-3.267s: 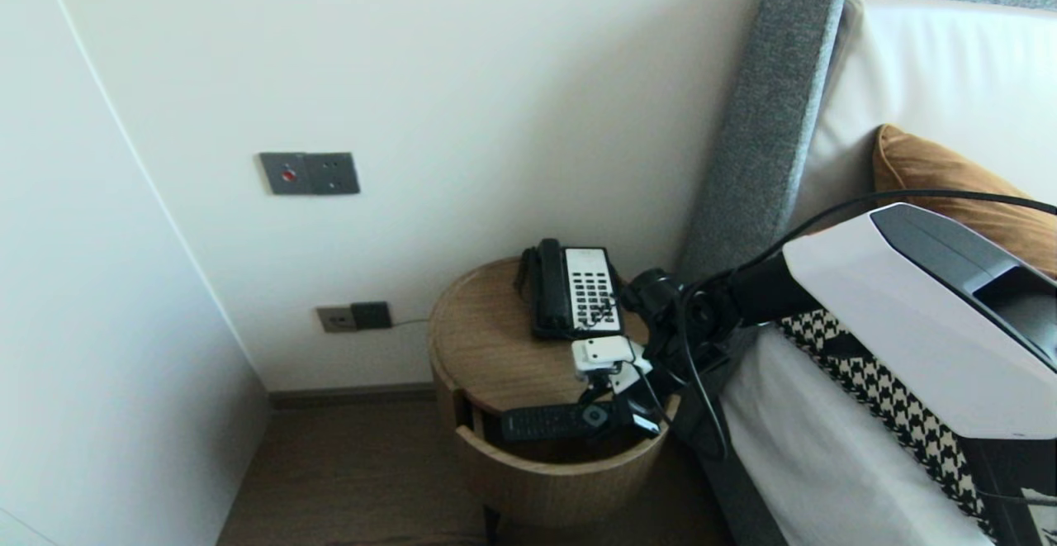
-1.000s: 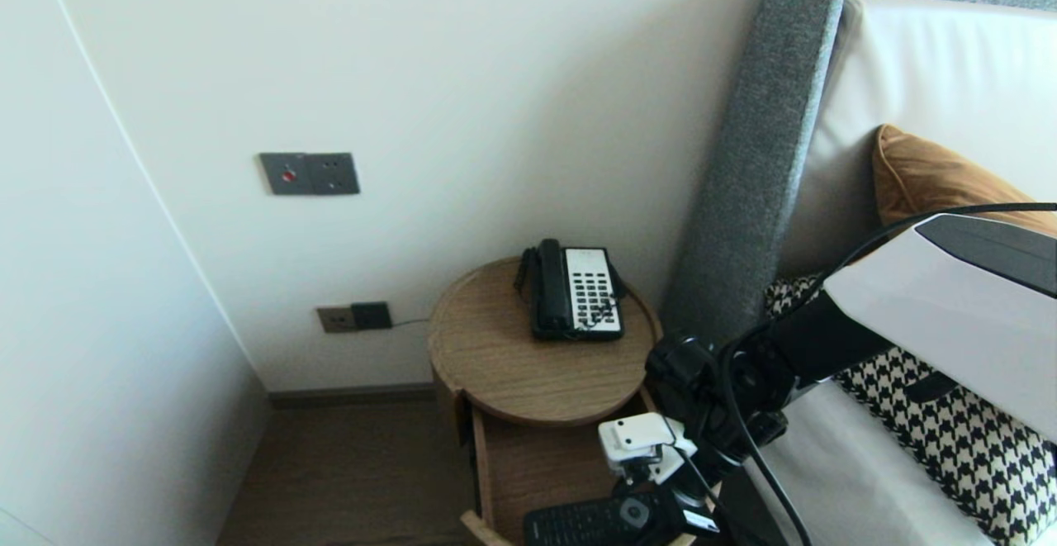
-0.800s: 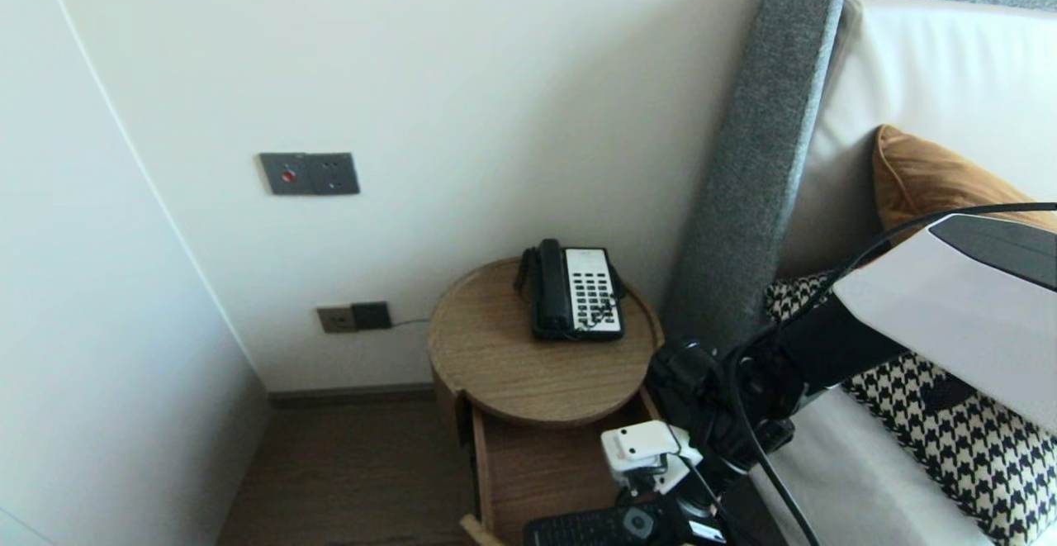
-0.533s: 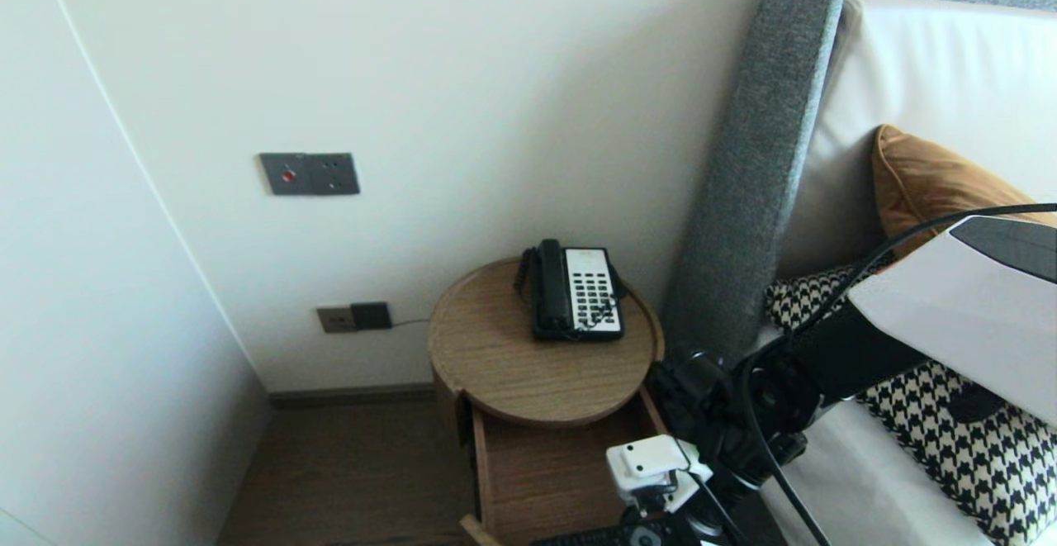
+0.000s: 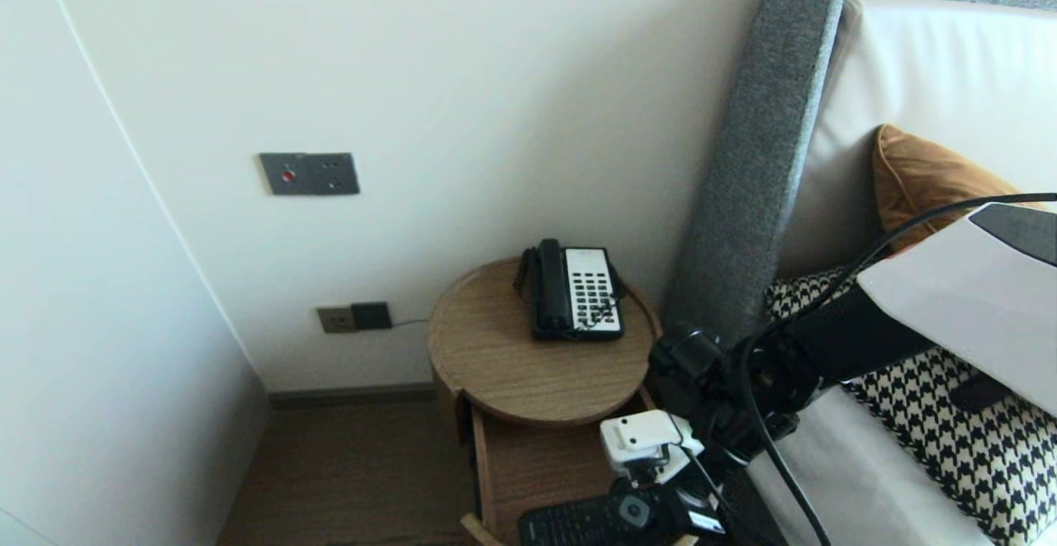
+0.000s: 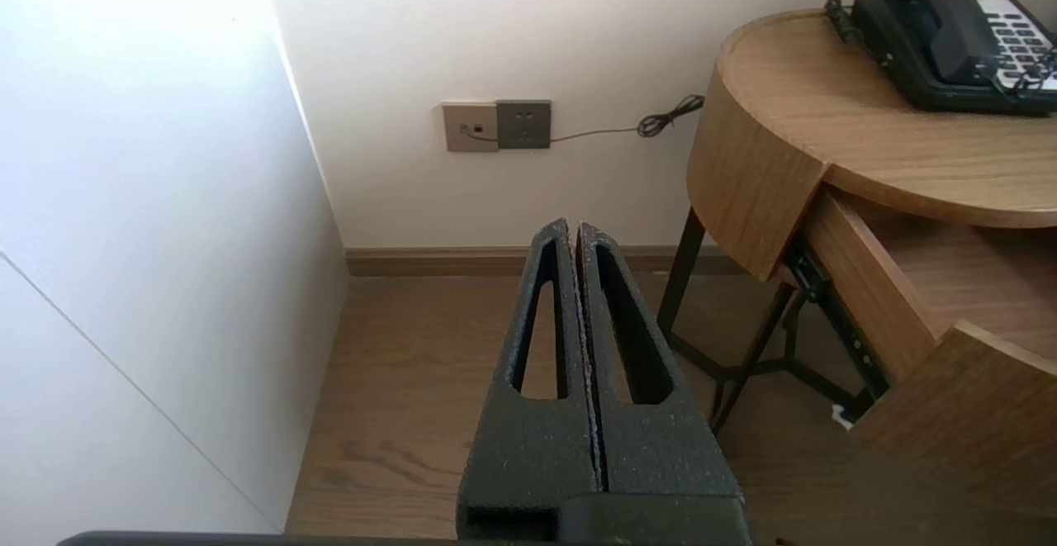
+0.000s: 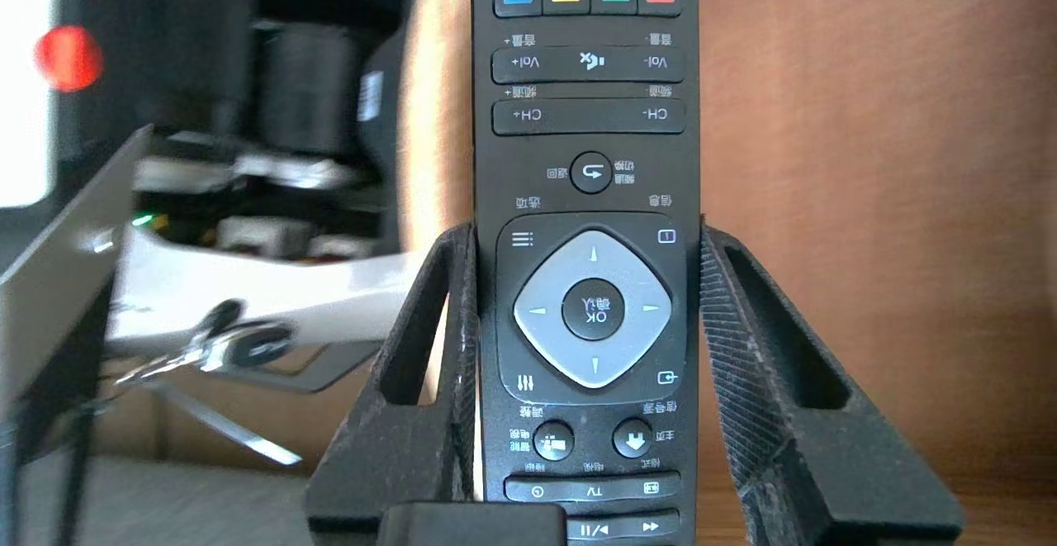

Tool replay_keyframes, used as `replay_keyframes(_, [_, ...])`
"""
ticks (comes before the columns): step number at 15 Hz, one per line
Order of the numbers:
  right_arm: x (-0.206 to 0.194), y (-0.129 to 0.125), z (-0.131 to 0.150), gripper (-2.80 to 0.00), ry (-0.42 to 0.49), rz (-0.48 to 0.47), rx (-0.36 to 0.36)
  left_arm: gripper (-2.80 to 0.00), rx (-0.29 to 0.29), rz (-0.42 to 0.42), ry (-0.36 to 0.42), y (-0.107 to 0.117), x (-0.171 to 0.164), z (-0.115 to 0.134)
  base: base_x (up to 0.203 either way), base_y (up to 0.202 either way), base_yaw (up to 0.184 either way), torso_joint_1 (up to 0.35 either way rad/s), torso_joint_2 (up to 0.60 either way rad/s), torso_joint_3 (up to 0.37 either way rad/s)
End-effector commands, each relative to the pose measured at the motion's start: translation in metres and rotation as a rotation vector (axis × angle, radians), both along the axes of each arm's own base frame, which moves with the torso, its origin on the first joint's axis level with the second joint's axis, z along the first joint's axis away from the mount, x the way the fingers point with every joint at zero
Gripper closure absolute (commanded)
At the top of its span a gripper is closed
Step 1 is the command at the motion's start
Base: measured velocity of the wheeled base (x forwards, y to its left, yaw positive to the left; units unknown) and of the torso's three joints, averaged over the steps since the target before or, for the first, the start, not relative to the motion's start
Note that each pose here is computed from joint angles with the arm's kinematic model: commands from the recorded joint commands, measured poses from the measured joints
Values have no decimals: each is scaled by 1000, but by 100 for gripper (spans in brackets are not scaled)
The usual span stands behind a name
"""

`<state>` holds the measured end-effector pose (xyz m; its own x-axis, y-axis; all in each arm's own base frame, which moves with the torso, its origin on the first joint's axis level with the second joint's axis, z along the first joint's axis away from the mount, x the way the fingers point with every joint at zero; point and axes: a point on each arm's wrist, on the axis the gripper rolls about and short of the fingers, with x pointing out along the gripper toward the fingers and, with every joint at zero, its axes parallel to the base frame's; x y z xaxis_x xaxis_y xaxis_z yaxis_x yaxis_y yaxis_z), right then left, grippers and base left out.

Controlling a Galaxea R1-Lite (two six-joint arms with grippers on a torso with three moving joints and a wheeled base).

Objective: Open the nightstand drawer, then put the remote controls on the table in the drawer one by one

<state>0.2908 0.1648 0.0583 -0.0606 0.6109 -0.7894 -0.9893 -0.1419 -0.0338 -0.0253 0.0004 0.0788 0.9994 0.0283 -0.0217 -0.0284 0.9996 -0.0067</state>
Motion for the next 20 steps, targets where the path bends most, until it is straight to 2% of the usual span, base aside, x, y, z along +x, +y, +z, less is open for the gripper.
replay_keyframes(1, [9, 5, 11, 0, -50, 5, 30, 0, 0, 1, -2, 0, 0, 0, 0, 0, 0, 0, 0, 0])
replay_keyframes(3, [18, 11, 16, 0, -82, 4, 41, 0, 0, 1, -2, 0, 0, 0, 0, 0, 0, 0, 0, 0])
replay_keyframes(8, [49, 25, 1, 0, -128, -17, 8, 0, 0, 1, -2, 0, 0, 0, 0, 0, 0, 0, 0, 0])
replay_keyframes(15, [46, 26, -18, 0, -80, -7, -20, 0, 0, 1, -2, 0, 0, 0, 0, 0, 0, 0, 0, 0])
replay_keyframes(20, [54, 30, -47, 0, -69, -8, -26, 0, 0, 1, -1, 0, 0, 0, 0, 0, 0, 0, 0, 0])
